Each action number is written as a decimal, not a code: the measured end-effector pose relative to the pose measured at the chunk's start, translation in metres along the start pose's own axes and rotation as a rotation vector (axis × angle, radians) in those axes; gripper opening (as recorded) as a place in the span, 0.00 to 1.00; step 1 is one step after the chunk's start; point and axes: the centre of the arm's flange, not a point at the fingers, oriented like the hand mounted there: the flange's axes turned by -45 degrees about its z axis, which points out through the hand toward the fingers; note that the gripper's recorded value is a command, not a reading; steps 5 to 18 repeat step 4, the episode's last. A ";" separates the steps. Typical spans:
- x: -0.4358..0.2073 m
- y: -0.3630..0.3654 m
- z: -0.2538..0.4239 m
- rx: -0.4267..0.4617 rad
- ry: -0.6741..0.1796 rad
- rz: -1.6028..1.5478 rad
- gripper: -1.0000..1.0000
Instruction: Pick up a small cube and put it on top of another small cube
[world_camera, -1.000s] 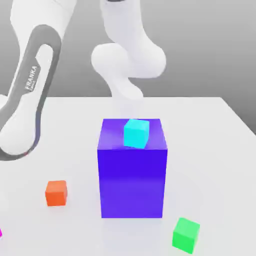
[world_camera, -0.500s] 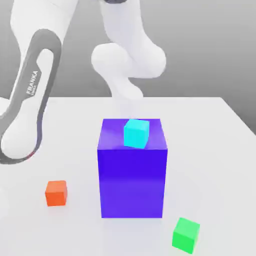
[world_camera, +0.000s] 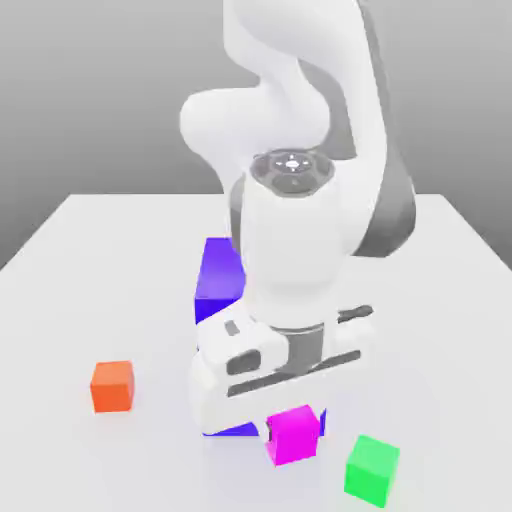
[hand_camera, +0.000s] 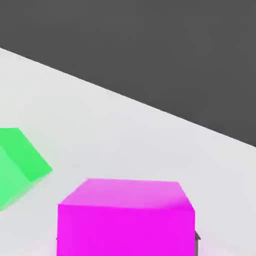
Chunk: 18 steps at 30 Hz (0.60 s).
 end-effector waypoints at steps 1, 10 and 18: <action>0.004 -0.016 0.013 -0.004 0.001 -0.042 1.00; 0.004 -0.016 0.013 -0.004 0.001 -0.042 1.00; 0.004 -0.016 0.013 -0.004 0.001 -0.042 1.00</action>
